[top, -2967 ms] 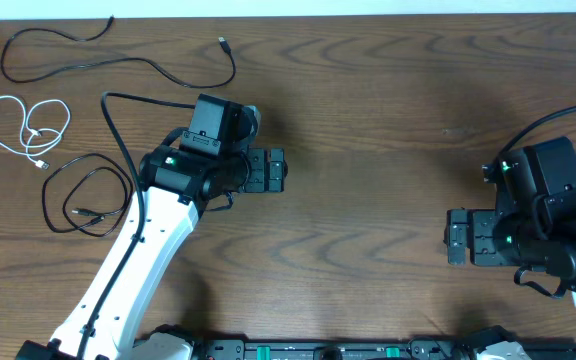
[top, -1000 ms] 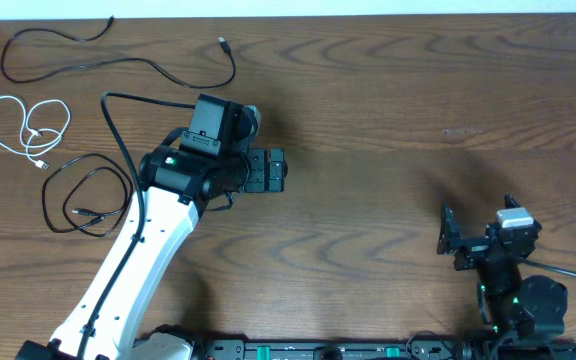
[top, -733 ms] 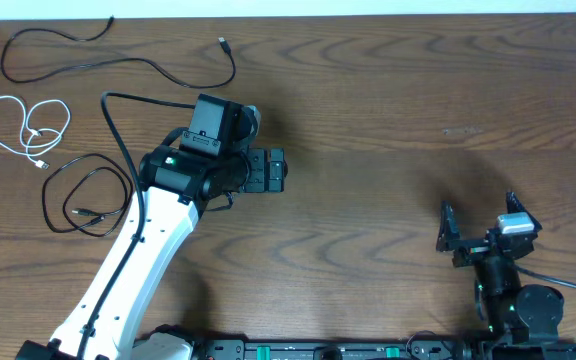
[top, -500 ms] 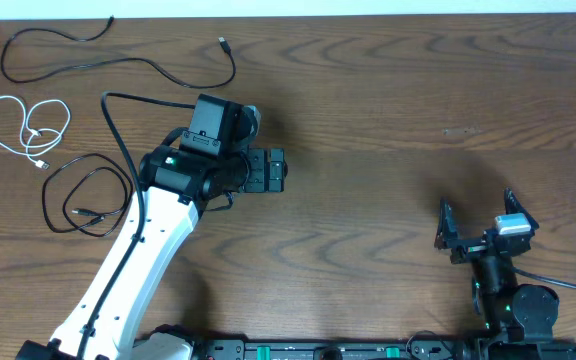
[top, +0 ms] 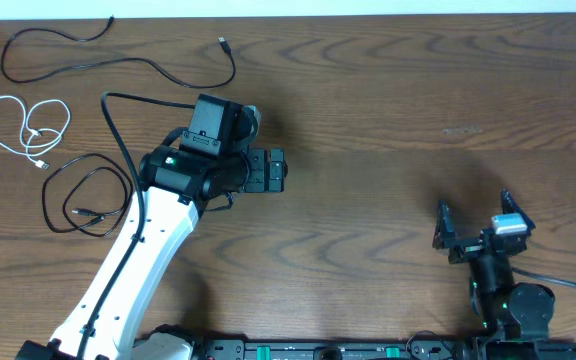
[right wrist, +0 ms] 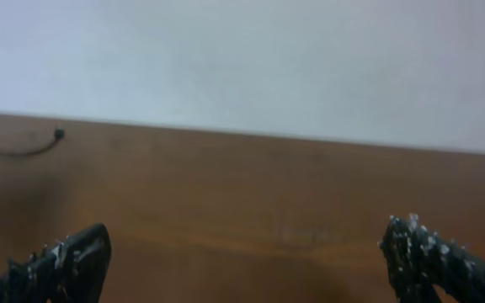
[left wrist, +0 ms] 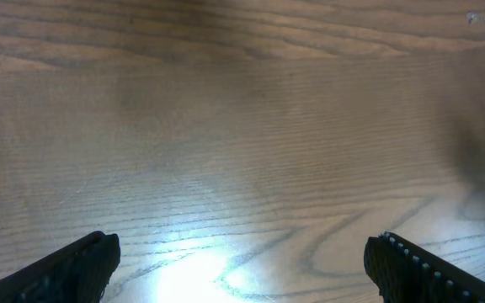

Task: Untangle cables

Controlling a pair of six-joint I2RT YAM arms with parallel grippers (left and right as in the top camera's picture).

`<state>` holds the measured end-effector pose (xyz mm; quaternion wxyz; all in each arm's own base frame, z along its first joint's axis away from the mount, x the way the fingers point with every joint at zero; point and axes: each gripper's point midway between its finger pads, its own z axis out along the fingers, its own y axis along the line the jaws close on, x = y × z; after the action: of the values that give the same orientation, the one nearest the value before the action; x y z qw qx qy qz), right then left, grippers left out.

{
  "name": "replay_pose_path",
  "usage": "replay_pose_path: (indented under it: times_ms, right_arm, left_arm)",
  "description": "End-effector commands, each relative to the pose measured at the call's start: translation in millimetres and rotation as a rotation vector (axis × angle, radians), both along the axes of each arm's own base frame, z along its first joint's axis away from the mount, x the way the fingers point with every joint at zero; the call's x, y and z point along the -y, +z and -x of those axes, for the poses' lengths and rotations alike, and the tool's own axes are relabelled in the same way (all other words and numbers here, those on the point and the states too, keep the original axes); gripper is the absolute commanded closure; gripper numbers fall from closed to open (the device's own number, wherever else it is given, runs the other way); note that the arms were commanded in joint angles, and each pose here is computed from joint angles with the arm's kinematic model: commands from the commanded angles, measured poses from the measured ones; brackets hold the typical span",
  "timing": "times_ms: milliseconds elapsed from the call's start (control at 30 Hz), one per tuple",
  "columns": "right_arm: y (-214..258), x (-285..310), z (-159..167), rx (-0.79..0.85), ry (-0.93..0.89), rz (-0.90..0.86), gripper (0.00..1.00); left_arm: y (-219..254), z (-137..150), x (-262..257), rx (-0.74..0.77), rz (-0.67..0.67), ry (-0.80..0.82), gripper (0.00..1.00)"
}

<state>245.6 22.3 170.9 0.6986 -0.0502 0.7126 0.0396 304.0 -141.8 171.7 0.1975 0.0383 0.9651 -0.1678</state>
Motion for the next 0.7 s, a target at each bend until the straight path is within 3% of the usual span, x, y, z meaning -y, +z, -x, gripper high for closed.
replay_pose_path:
  times_ms: [0,667]
  right_arm:
    - [-13,1,1,-0.048,-0.002,0.016,0.01]
    - [-14,11,0,-0.056,-0.063,-0.019,0.01]
  left_arm:
    - [-1,-2,-3,0.003,-0.016,0.002,0.02]
    - [-1,-2,-3,0.003,-0.017,0.003,0.02]
